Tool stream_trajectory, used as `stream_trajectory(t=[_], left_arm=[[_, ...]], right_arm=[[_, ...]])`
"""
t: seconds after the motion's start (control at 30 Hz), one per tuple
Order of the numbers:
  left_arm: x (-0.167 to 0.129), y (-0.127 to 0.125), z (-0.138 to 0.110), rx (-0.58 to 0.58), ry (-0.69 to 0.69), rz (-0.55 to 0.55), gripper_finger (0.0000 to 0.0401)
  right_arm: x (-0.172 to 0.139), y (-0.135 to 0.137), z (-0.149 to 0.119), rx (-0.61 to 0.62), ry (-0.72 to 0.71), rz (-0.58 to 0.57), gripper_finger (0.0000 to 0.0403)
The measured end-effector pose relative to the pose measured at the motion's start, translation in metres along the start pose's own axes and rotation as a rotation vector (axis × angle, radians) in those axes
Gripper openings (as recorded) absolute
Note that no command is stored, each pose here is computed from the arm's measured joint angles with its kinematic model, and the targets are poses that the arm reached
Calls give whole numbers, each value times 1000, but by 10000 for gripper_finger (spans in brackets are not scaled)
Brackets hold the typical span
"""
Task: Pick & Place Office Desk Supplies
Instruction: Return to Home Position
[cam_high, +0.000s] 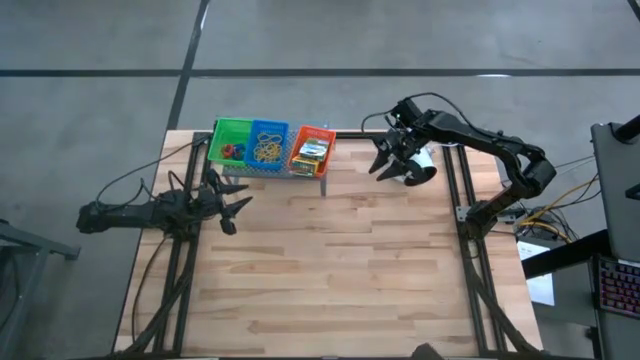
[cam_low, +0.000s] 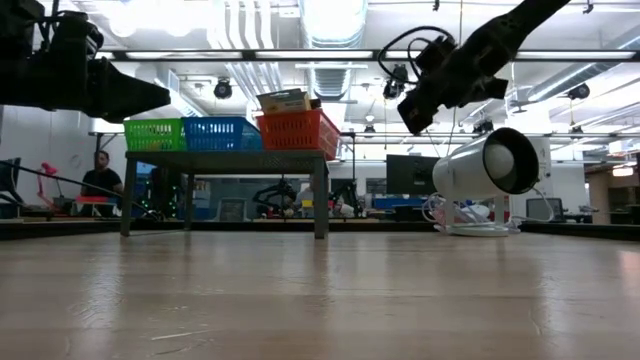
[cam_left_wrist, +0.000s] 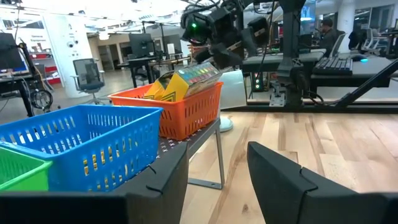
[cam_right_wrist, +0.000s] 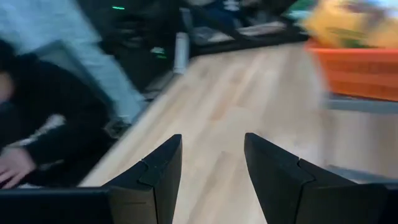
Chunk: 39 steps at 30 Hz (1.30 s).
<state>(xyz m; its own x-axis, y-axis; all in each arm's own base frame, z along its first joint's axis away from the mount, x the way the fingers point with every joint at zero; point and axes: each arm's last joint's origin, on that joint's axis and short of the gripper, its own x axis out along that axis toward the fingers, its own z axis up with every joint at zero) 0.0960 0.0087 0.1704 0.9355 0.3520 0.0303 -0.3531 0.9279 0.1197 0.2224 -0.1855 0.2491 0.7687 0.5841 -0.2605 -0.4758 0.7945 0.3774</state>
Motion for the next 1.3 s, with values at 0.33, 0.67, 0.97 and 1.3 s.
stream_trajectory(t=[0.33, 0.67, 0.97, 1.3], left_arm=[[0, 0, 0, 0, 0, -1, 168], [0, 0, 0, 0, 1, -3, 169], [0, 0, 0, 1, 1, -2, 169], [0, 0, 0, 0, 2, 0, 168]], right_arm=[[68, 35, -22, -159, 16, 335, 171], [158, 67, 12, -224, 57, 75, 171], [177, 117, 14, -299, 81, 184, 171], [131, 190, -23, -372, -88, -181, 171]])
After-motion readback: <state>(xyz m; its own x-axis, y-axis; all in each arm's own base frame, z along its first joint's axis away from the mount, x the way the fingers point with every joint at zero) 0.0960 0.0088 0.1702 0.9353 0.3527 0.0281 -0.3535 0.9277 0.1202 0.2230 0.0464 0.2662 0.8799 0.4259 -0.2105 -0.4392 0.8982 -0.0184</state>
